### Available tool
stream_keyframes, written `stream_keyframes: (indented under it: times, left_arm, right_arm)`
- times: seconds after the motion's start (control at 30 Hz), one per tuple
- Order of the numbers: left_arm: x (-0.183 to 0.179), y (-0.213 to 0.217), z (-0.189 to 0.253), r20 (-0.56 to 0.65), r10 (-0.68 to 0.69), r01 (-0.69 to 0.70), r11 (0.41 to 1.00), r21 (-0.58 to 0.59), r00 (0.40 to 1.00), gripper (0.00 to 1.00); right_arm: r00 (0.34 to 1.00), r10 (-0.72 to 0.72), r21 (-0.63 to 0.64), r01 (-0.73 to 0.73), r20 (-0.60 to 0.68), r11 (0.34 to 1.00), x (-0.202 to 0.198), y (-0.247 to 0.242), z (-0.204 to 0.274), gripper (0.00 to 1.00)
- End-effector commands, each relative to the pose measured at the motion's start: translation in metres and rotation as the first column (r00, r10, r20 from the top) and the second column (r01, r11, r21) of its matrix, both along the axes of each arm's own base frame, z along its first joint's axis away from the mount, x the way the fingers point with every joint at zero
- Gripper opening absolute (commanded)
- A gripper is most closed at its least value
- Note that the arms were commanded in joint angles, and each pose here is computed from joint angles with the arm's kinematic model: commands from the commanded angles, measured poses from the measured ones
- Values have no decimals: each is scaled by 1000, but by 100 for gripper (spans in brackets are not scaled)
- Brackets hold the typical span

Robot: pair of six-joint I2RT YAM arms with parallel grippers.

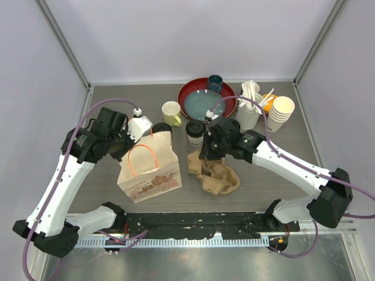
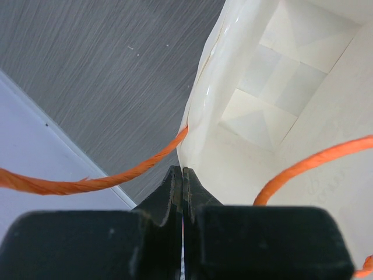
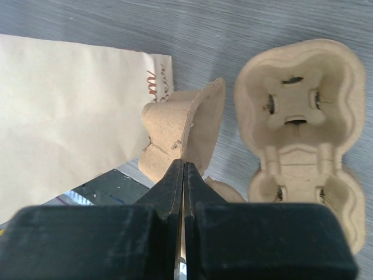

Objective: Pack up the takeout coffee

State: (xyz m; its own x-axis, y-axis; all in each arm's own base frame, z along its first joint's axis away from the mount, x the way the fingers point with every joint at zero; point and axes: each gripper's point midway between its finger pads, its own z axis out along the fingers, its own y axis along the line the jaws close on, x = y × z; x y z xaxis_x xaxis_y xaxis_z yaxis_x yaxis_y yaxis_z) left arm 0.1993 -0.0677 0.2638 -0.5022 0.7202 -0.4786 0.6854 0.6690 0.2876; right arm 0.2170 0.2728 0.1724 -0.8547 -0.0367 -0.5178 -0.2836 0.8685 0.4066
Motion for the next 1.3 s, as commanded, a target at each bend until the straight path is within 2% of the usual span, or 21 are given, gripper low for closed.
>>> stream_keyframes:
  times: [0.0,0.23,0.3,0.5,0.63,0.8,1.07,1.27]
  left_arm:
    - [-16,14,-3,-40,36,-35,999,30,999,0]
    - [-15,14,0,-28,48,-48,999,18,998,0]
    - [-17,15,0,-27,45,-44,999,18,999,0]
    - [-26,23,-5,-43,45,-44,998,42,998,0]
    - [-29,33,-7,-45,67,-64,995,80,997,0]
    - [-28,32,-9,-59,71,-67,996,67,996,0]
    - [-28,56,-15,-61,153,-145,982,124,986,0]
    - [-27,73,-13,-68,227,-216,966,141,971,0]
  right_arm:
    - [999,19,135,-22,27,991,4,25,24,1]
    - [1000,17,237,-21,17,971,-1,39,37,1]
    - [1000,9,187,-10,6,982,0,32,19,1]
    - [996,-47,-29,49,76,998,22,5,-16,1]
    - [990,-85,-164,104,116,981,32,-20,-32,1]
    - [977,-134,-317,181,165,931,33,-63,-36,1]
    - [945,-232,-357,305,233,883,30,-128,-18,1]
    - [936,-249,-351,328,250,877,31,-153,-15,1]
